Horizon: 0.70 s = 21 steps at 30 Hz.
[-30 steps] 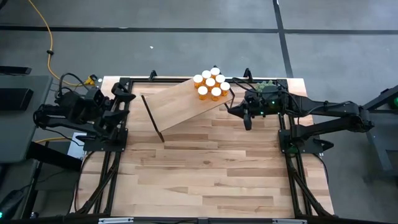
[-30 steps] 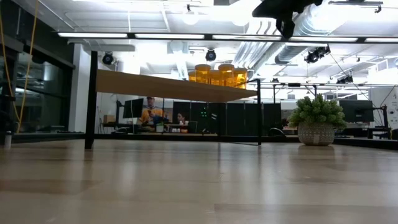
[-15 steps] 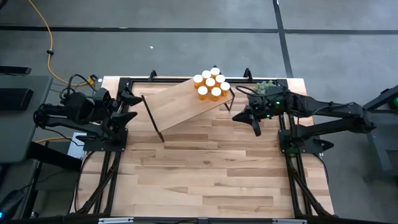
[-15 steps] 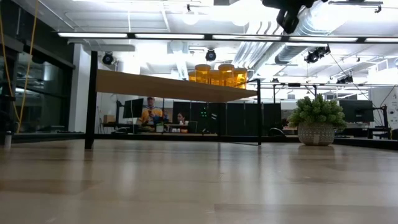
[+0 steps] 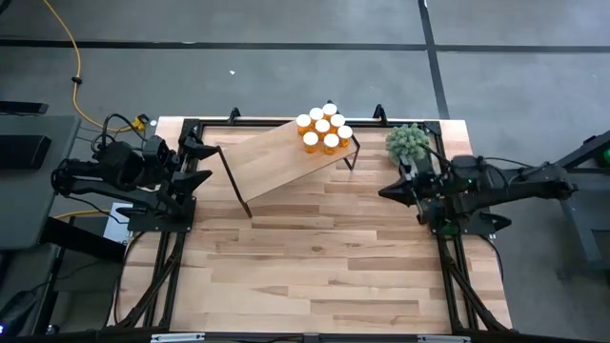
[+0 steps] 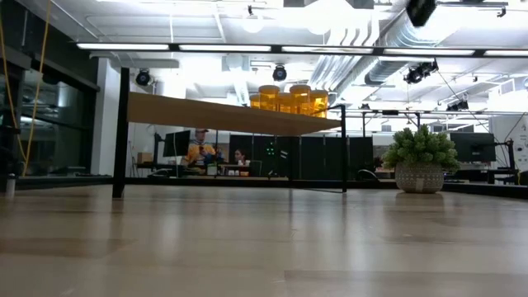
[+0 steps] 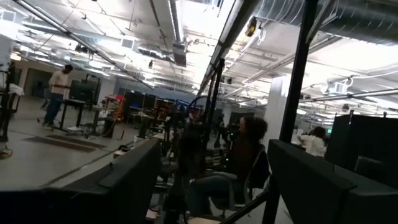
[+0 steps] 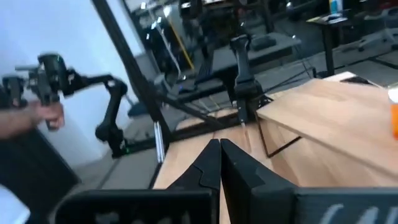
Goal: Pick and place medicine bottles onto shelf by color
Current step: Return to Home Position
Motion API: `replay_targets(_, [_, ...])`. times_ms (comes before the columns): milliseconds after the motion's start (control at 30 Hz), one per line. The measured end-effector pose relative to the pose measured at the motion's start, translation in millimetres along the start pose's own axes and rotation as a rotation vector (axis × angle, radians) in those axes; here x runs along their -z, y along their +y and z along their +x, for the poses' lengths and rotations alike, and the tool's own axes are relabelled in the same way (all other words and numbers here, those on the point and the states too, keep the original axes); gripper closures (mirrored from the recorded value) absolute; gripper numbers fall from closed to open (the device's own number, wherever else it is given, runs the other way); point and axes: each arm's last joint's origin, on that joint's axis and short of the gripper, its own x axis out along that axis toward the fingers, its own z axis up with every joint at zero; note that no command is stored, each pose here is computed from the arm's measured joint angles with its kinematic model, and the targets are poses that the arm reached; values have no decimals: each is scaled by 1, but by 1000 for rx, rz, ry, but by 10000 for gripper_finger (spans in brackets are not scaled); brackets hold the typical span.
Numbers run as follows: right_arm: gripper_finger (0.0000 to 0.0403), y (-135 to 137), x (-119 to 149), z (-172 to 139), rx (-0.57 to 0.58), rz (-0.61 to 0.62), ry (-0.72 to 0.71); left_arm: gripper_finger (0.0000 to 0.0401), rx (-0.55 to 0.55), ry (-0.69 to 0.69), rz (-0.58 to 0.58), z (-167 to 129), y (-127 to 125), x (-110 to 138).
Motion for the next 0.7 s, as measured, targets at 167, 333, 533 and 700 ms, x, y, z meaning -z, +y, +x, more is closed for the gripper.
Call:
replay_targets(167, [403,-2,32,-13,2,96,-66,114,-3,16,-27,0,0,2])
replay_targets(333, [403,0,37,-20,22,115,-99,126,-20,105,-75,-1,2,10])
replay_targets(533, [403,0,34,-21,19,119,-135,223,5,147,42,-1,1,14])
replay_targets(700, [403,0,34,-21,45,134,-141,374,31,209,106,-4,2,19])
